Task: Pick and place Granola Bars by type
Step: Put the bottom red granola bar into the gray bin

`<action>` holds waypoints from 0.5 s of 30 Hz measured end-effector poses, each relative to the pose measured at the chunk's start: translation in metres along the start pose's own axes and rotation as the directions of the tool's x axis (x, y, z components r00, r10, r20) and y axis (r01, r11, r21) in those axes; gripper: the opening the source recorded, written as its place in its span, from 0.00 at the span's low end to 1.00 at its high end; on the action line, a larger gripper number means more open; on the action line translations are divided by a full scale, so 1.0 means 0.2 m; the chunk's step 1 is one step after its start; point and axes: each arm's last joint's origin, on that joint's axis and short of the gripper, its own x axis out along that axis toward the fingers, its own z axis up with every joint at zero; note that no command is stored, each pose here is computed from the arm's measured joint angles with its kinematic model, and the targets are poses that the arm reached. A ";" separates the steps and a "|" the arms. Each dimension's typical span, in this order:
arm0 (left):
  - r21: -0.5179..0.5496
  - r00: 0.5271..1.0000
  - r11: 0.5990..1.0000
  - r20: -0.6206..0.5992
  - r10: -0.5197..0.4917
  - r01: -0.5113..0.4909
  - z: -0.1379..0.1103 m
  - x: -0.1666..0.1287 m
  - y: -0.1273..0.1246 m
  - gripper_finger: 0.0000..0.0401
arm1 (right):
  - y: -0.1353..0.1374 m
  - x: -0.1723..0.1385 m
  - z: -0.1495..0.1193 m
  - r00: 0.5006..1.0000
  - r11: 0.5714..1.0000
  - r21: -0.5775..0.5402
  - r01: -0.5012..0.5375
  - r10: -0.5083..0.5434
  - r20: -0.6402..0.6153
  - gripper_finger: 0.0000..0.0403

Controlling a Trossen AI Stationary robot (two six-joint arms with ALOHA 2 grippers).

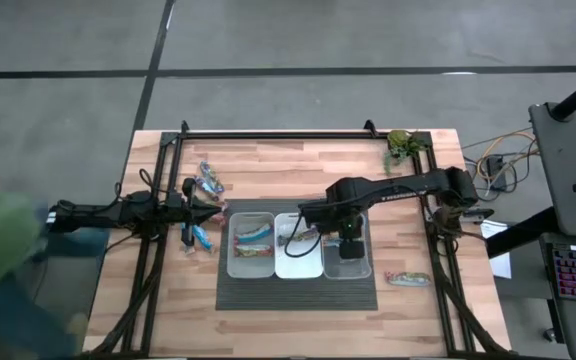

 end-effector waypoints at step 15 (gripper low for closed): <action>0.000 1.000 1.000 0.000 0.000 0.000 0.00 0.00 0.00 0.00 | 0.12 -0.24 -0.28 0.986 0.987 -0.161 0.004 0.023 0.165 0.02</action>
